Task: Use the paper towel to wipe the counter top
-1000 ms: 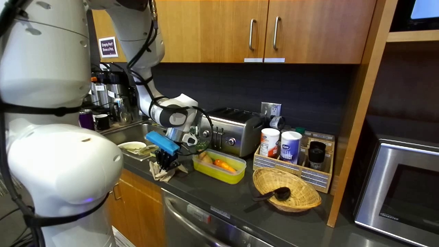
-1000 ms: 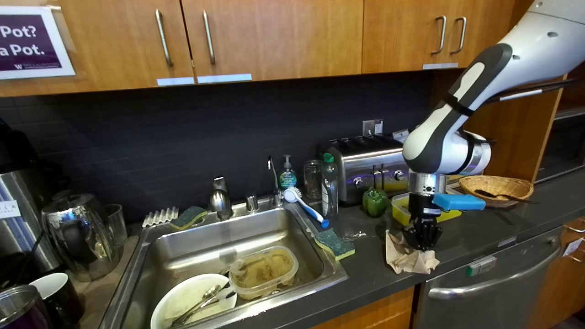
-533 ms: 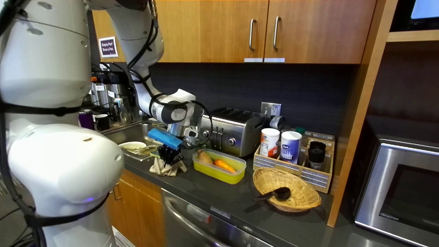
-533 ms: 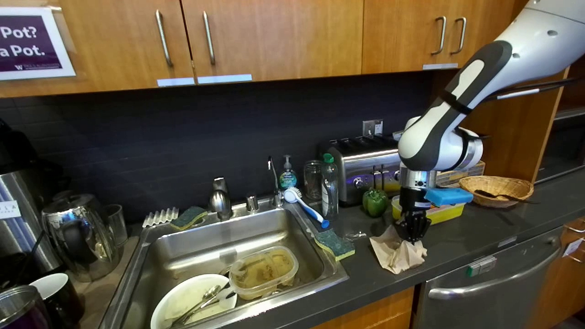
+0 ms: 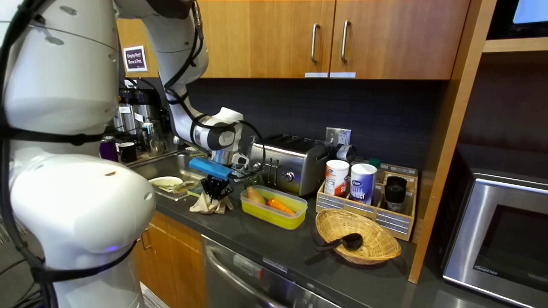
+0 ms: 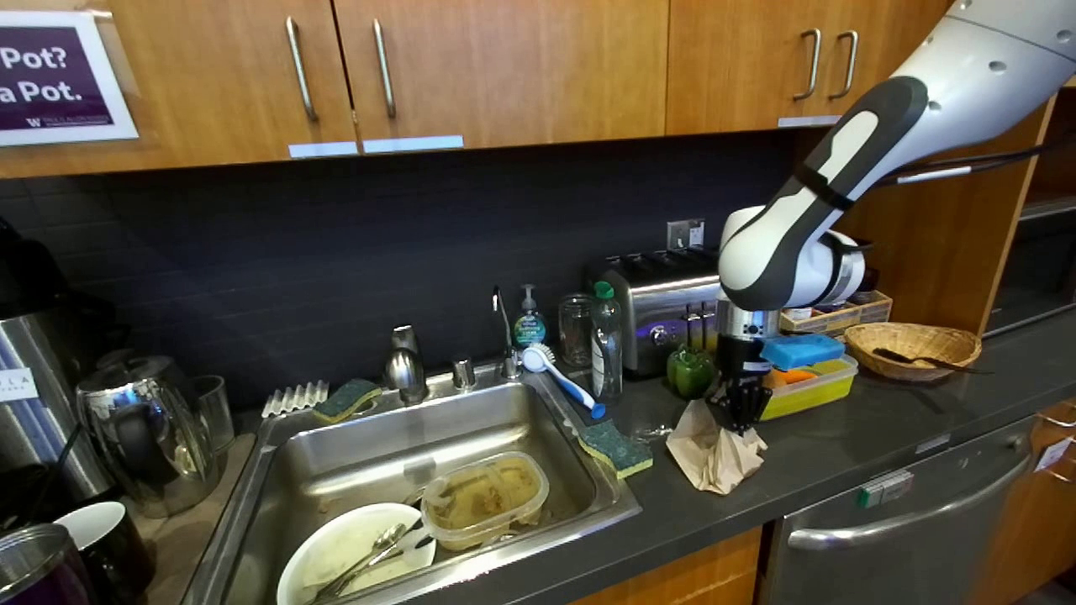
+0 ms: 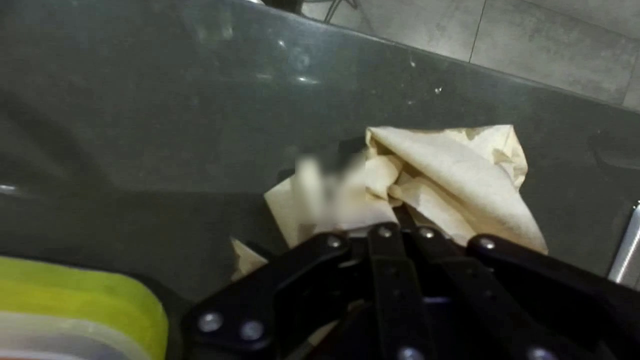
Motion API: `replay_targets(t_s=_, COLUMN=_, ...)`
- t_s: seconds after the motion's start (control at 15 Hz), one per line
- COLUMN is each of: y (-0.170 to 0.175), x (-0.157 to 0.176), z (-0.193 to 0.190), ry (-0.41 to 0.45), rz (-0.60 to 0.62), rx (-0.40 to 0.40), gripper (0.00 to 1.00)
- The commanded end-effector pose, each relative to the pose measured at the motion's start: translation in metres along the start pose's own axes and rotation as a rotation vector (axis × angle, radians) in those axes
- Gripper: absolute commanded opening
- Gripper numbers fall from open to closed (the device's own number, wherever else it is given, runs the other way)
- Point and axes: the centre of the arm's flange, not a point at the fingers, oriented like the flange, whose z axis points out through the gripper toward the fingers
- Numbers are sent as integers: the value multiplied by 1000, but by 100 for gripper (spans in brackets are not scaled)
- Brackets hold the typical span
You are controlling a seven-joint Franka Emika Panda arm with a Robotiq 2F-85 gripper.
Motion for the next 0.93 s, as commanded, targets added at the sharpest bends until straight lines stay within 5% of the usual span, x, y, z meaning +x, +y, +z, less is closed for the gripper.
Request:
replay_targets(t_s=0.0, y=-10, x=26, z=-4, ry=26, rz=-17, rx=-30, gripper=0)
replay_targets(t_s=0.87, y=-17, x=81, z=-20, ry=123, rz=-31, rx=-40, gripper=0)
